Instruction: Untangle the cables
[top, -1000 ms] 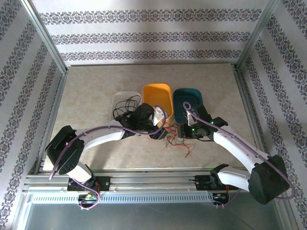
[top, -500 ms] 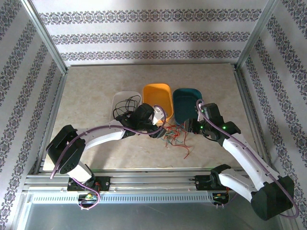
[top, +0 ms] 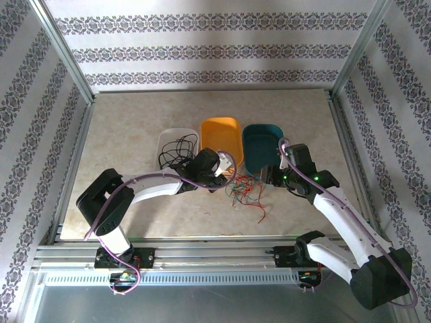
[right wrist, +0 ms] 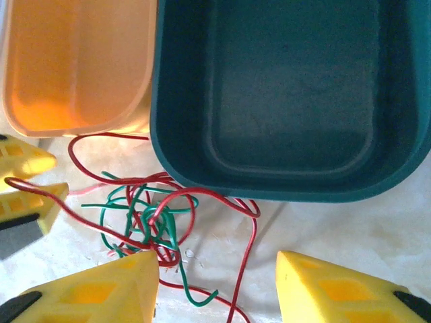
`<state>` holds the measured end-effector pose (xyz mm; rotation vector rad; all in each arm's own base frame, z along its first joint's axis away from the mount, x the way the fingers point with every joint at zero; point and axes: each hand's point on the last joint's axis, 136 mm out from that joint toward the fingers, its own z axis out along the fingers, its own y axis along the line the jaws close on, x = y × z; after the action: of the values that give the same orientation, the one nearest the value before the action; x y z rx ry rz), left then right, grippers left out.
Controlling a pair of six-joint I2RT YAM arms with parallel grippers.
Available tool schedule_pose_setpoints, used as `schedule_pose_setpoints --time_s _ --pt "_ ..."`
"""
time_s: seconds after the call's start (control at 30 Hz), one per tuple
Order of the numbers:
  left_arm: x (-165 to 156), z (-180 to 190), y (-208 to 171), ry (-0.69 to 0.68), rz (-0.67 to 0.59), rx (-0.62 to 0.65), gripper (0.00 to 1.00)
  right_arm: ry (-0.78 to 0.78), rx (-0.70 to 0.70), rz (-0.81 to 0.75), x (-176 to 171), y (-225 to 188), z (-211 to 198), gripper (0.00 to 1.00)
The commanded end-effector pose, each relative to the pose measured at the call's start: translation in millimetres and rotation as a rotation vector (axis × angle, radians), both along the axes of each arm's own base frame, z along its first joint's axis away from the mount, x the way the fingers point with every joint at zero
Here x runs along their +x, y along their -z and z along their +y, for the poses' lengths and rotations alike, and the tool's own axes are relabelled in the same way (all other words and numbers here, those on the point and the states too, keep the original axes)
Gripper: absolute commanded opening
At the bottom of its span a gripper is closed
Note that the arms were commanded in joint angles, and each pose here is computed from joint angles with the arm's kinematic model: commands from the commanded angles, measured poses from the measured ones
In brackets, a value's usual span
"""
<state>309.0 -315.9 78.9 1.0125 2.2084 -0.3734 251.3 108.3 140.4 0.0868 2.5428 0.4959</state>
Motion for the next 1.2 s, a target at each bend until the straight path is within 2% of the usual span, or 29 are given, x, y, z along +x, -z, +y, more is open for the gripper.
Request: schedule_pose_setpoints --time_s 0.0,0.07,0.1,0.3,0.5,0.63,0.9,1.17 --pt "9 -11 -29 0.018 -0.061 -0.077 0.1 -0.015 0.01 0.001 0 2 2 0.49" --pt "7 -14 -41 0.029 -0.069 -0.101 0.01 -0.034 0.025 0.004 -1 3 6 0.49" --pt "5 -15 -48 0.035 -0.073 -0.113 0.0 -0.044 0.034 0.006 -1 3 8 0.49" --pt "0 -16 -91 0.035 -0.11 -0.194 0.0 -0.188 0.111 0.038 -12 12 42 0.5" --pt "-11 -26 -118 0.092 -0.094 -0.272 0.0 -0.353 0.059 0.069 -19 21 75 0.52" --pt "-17 -30 -128 0.128 -0.1 -0.287 0.0 -0.361 0.016 0.055 -5 25 81 0.52" --pt "-27 -26 -163 0.142 -0.141 -0.344 0.0 -0.36 0.017 0.05 18 28 94 0.51" --pt "-14 -1 -228 0.024 -0.337 -0.406 0.0 -0.371 -0.031 0.157 2 56 85 0.5"
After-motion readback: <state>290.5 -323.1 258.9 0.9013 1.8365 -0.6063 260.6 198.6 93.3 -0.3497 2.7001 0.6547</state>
